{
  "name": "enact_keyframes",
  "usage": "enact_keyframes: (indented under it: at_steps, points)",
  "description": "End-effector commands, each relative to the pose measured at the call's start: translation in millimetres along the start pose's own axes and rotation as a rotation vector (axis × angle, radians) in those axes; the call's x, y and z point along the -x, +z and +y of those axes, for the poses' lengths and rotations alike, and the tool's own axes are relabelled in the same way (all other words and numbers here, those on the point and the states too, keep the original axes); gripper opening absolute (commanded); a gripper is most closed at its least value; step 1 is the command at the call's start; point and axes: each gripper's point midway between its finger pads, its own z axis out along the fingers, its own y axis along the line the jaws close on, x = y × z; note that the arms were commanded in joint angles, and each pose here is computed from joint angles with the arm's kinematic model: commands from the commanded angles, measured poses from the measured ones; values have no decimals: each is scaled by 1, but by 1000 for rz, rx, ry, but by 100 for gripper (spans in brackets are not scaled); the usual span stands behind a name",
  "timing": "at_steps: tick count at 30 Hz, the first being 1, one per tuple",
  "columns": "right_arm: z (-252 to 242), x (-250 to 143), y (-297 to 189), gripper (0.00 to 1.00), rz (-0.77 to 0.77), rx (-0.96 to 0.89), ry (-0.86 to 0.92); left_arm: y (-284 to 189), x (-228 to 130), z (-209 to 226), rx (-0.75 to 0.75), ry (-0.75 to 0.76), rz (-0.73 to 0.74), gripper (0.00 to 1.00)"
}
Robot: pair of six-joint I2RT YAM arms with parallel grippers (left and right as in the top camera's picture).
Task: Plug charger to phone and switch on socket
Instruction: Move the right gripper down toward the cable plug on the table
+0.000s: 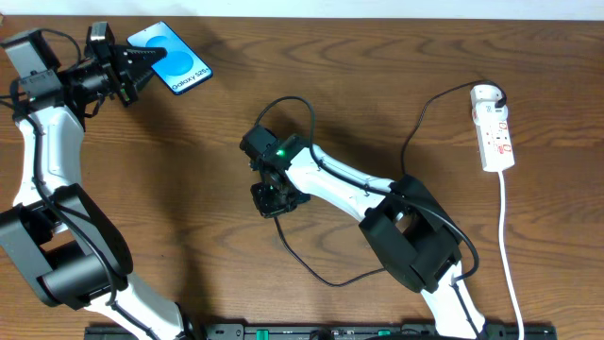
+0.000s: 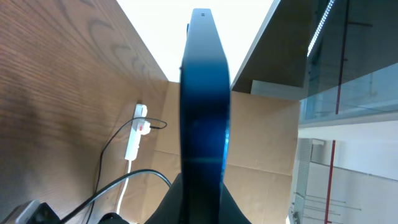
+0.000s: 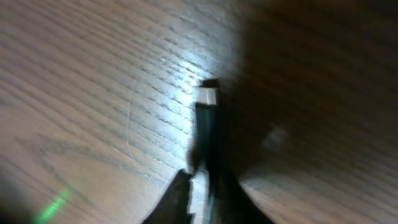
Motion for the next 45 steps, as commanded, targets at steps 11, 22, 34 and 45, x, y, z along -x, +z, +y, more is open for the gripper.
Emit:
enact_keyframes:
  at_steps: [11, 22, 34, 45]
  points:
    - [2, 11, 3, 1, 35, 194, -21, -1, -12, -14, -25, 27, 40, 8]
    - [44, 23, -62, 1, -41, 573, -225, 0, -17, -16, -38, 36, 66, 8]
    - [46, 31, -156, 1, -226, 620, -286, 7, -23, -17, -40, 45, 92, 7]
    - [27, 20, -212, 1, -287, 677, -275, 47, -47, -20, -38, 107, 194, 7]
